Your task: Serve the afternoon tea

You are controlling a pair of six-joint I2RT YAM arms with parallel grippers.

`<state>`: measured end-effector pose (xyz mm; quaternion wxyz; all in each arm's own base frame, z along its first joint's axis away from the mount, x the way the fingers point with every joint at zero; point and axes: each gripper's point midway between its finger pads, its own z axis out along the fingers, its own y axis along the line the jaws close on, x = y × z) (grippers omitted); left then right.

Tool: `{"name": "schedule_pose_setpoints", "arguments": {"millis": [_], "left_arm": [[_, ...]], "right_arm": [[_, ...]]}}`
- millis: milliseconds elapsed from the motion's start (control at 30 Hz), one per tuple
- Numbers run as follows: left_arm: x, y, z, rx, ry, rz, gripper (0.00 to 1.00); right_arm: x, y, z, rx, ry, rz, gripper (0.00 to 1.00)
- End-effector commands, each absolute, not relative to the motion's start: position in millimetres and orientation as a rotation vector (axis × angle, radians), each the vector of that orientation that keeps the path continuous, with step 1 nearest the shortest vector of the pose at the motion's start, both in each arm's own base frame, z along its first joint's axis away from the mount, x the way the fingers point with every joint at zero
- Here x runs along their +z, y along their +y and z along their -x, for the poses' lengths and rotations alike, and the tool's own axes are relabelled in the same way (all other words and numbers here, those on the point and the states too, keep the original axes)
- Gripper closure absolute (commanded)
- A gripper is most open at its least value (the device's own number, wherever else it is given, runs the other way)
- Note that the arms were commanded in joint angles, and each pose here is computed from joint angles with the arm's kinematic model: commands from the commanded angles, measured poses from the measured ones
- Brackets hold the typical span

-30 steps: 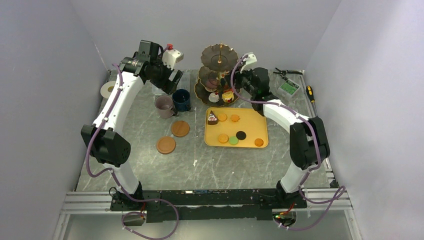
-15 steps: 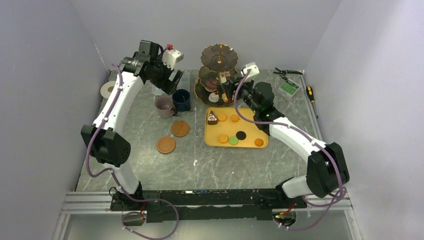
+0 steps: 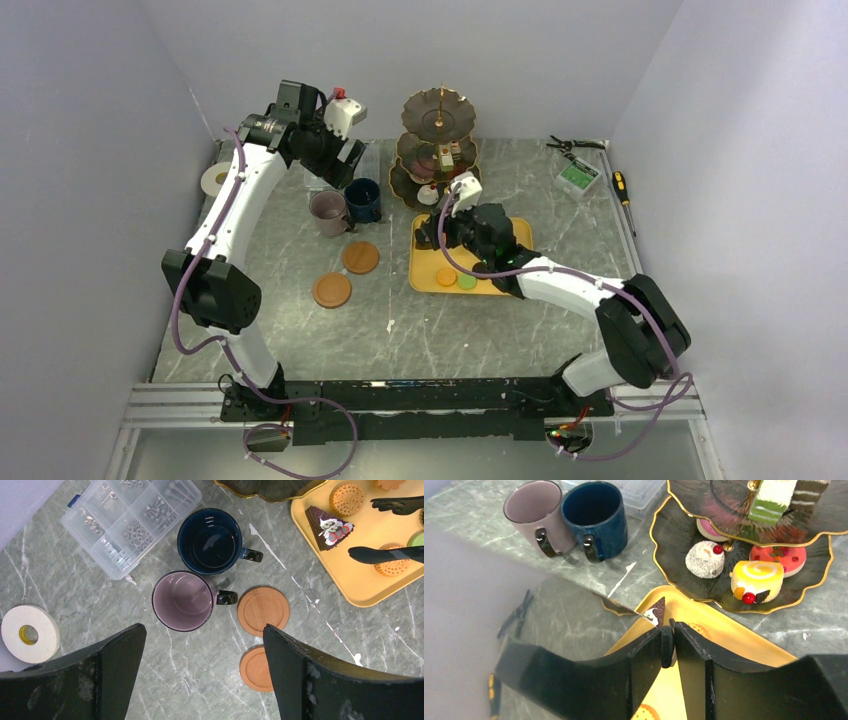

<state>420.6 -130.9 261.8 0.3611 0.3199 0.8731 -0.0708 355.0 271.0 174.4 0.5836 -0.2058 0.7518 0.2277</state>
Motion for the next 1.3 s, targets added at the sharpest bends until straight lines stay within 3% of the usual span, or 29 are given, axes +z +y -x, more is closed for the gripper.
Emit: {"name": "schedule_pose_setpoints", "arguments": {"millis": [0,433,567,667,867,1267], "left_arm": [[282,-132,-414,-0.203,2.192,-0.805,0.07],[278,-131,-417,-0.190,2.198,-0.811,0.07],[277,-131,-418,-0.192,2.201,-0.811,0.07],[276,-132,-419,-0.193,2.204,-0.810,0.07],[275,-131,-419,-0.190,2.206,-0.812,0.07],[275,-132,-418,-0.199,2.205,-0.814,0.07]], "right_arm": [[186,280,-367,0.555,1.693,0.425,0.33],[145,292,-377,0.554,1.744,0.451,0.34],[147,295,-380,0.545,1.725,0.458,0.42],[152,297,-381,0.545,1.710,0.467,0.56],[183,293,-377,0.548,1.654,0.466,0.76],[295,251,-368,0.582,1.459,0.456,0.79]]}}
